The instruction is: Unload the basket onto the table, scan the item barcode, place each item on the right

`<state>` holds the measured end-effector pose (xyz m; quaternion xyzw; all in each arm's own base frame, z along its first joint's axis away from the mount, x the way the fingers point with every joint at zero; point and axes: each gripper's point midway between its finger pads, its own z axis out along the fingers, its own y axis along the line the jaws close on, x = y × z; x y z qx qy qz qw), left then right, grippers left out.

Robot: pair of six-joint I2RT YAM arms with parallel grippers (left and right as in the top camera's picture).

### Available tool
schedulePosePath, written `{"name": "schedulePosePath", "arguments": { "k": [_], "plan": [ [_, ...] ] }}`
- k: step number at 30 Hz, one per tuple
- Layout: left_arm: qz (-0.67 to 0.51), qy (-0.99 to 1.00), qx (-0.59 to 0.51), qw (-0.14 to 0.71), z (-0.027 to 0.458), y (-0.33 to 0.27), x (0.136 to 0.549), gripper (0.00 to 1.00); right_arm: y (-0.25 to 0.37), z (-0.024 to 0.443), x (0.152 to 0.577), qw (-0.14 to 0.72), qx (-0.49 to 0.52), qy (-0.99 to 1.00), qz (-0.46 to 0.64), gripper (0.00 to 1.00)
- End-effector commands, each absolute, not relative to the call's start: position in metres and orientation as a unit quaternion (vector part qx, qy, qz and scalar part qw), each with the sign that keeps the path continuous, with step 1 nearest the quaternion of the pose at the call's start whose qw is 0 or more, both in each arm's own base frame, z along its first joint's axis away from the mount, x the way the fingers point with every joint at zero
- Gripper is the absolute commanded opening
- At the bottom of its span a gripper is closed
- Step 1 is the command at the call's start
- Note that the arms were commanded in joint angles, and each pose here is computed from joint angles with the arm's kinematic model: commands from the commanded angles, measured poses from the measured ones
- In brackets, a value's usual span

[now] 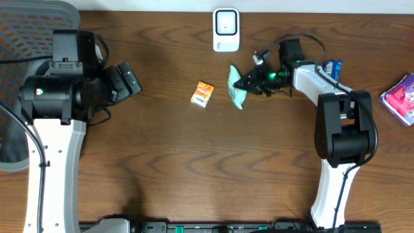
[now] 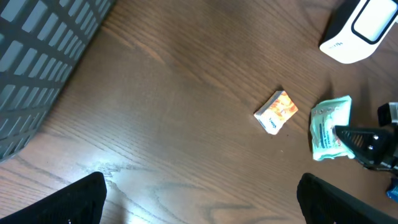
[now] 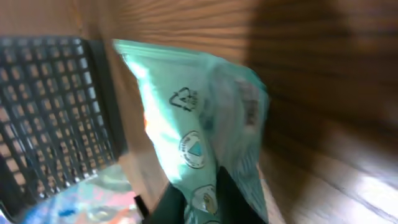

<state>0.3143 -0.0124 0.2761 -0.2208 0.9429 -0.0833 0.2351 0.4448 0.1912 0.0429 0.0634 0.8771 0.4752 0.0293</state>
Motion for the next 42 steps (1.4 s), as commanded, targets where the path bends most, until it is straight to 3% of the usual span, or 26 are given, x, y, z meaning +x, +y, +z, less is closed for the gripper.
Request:
{"name": "schedulePosePath", "arguments": {
  "k": [1,4,7,11,14,20,26,29,31,33,34,35,42],
  "plan": [
    [-0.079,0.943,-0.222,0.235,0.276,-0.010,0.313,0.98,0.146,0.027,0.461,0.045,0.139,0.899,0.412,0.26],
    [-0.079,0.943,-0.222,0.236,0.276,-0.010,0.314,0.98,0.103,0.037,0.470,0.073,0.166,0.925,0.334,0.31],
    [-0.079,0.943,-0.222,0.235,0.276,-0.010,0.313,0.98,0.066,0.066,0.471,0.103,0.156,0.952,0.240,0.42],
    [-0.079,0.943,-0.222,0.236,0.276,-0.010,0.314,0.98,0.063,0.089,0.466,0.121,0.123,0.964,0.201,0.49],
    [-0.079,0.943,-0.222,0.236,0.276,-0.010,0.314,0.98,0.079,0.086,0.463,0.114,0.106,0.967,0.203,0.62],
    [-0.079,0.943,-0.222,0.236,0.276,-0.010,0.314,0.98,0.112,0.063,0.459,0.089,0.080,0.970,0.211,0.68],
    [-0.079,0.943,-0.222,0.236,0.276,-0.010,0.314,0.98,0.129,0.027,0.451,0.051,0.069,0.975,0.205,0.66],
    [-0.079,0.943,-0.222,0.236,0.276,-0.010,0.314,0.98,0.131,0.006,0.446,0.027,0.075,0.976,0.200,0.62],
    [-0.079,0.943,-0.222,0.236,0.276,-0.010,0.314,0.98,0.131,-0.010,0.443,0.012,0.080,0.977,0.197,0.52],
    [-0.079,0.943,-0.222,0.236,0.276,-0.010,0.314,0.98,0.131,-0.019,0.440,0.002,0.082,0.978,0.194,0.31],
    [-0.079,0.943,-0.222,0.236,0.276,-0.010,0.314,0.98,0.131,-0.022,0.439,-0.001,0.083,0.978,0.194,0.08],
    [-0.079,0.943,-0.222,0.235,0.276,-0.010,0.313,0.98,0.131,-0.023,0.440,0.000,0.082,0.978,0.194,0.01],
    [-0.079,0.943,-0.222,0.236,0.276,-0.010,0.314,0.98,0.176,0.029,0.466,0.035,0.062,0.938,0.341,0.01]
  ]
}}
